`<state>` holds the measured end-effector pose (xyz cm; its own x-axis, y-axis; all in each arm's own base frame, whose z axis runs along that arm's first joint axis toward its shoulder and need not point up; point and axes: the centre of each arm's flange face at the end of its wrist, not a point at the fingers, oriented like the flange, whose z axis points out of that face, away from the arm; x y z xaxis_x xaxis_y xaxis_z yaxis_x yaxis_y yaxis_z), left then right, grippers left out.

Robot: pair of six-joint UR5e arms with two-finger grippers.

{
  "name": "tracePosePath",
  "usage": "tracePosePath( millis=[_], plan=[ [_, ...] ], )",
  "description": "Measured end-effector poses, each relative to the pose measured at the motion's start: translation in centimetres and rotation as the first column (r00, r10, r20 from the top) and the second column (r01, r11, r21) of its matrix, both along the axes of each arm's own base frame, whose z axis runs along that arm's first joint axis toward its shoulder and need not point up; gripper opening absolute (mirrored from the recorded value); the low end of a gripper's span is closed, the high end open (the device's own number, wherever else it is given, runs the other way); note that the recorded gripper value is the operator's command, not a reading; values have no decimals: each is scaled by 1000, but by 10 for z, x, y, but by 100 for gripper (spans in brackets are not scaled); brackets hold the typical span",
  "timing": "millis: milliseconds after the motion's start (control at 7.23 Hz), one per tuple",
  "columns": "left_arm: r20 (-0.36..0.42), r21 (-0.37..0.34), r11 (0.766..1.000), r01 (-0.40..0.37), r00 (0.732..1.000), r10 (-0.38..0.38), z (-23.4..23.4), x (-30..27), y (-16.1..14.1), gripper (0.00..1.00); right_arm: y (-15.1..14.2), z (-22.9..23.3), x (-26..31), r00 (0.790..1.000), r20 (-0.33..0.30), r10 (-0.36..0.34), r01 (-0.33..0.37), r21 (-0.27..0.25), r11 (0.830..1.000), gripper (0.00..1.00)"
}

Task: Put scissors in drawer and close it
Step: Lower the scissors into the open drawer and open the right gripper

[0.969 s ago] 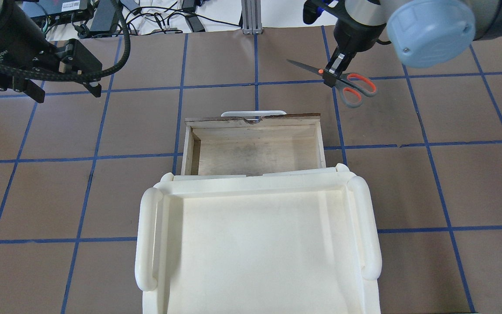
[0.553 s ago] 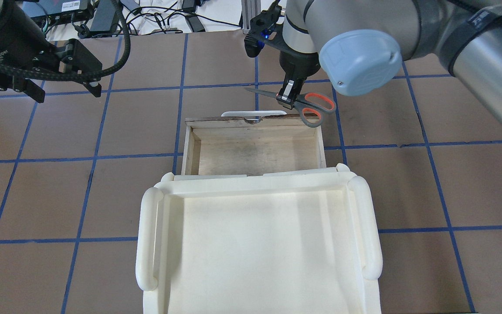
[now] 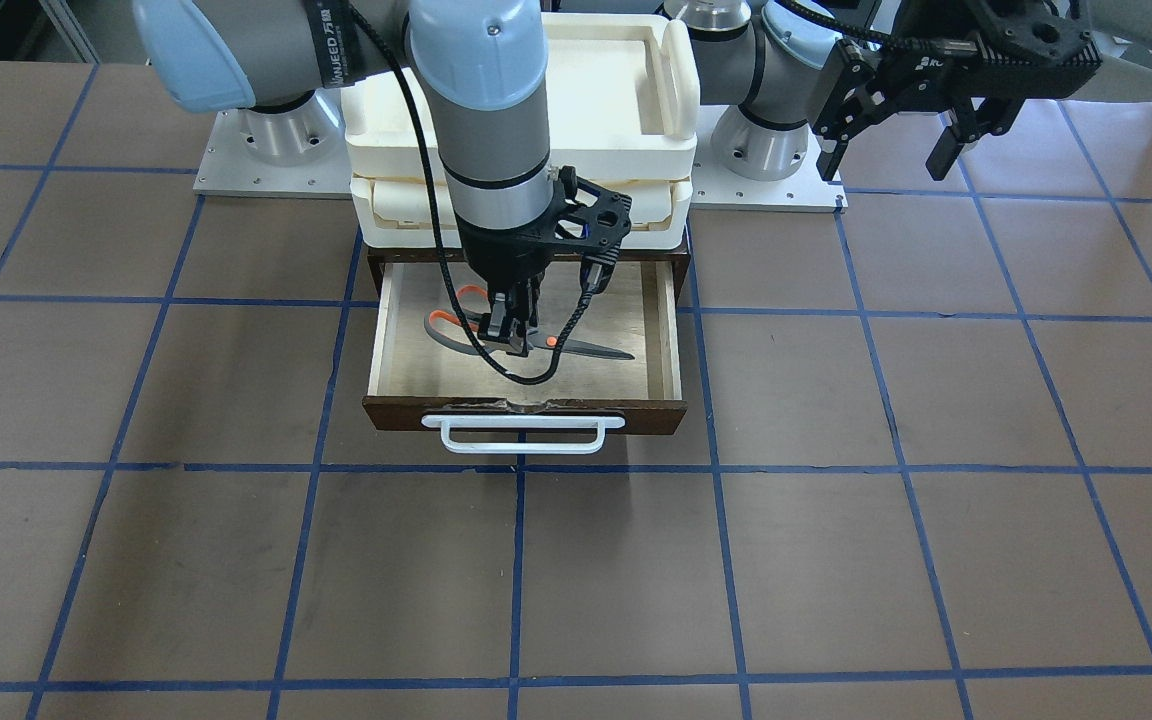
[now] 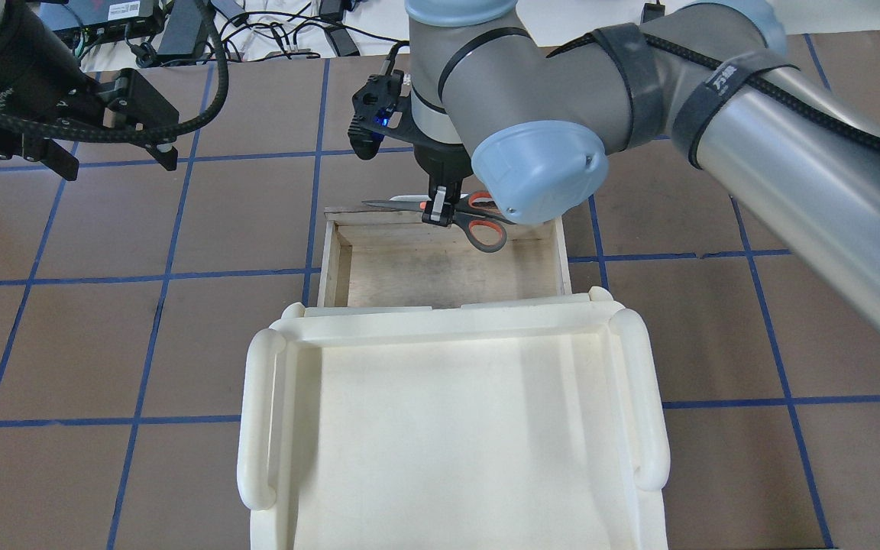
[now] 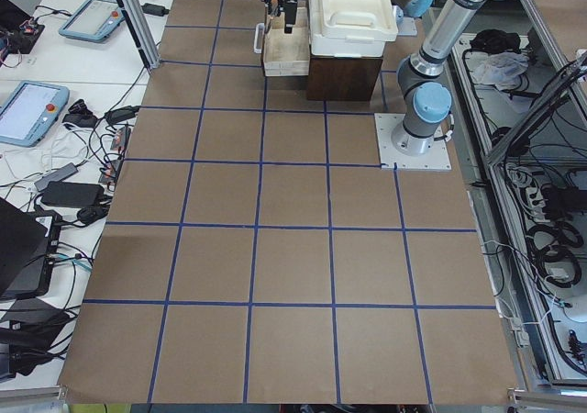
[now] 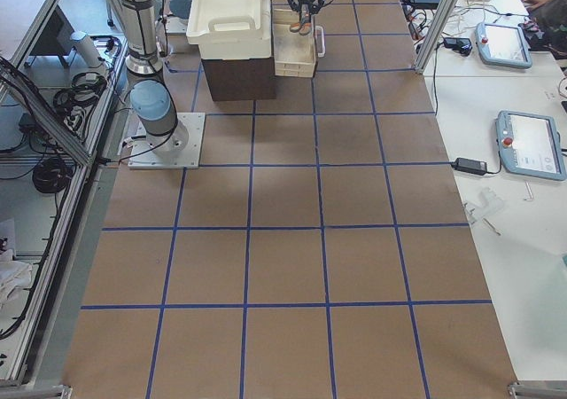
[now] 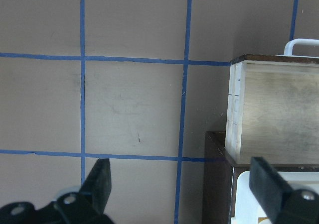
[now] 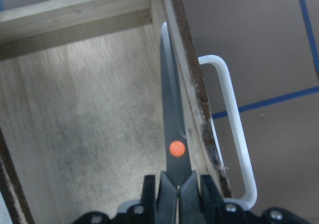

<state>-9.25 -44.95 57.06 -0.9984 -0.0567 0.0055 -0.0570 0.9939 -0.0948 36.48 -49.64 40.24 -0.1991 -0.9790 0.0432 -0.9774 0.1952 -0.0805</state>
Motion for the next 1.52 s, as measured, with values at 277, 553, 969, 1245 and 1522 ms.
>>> tracePosePath(
  millis=[277,553,969,1245,1522],
  plan=[
    [0,1,1000,0,1000,0,0,0,0,100,5,-16,1,991,-16,135,-135,-6,991,0],
    [0,0,1000,1,1000,-1,0,0,0,100,2,-22,-5,976,-19,215,-216,-14,976,0],
    [0,0,1000,0,1000,0,0,0,0,100,0,-31,-15,982,-24,186,-186,5,983,0],
    [0,0,1000,0,1000,0,0,0,0,100,2,-43,-22,988,-25,149,-149,33,988,0],
    [0,1,1000,0,1000,0,0,0,0,100,2,-48,-22,988,-20,155,-155,39,987,0]
  ],
)
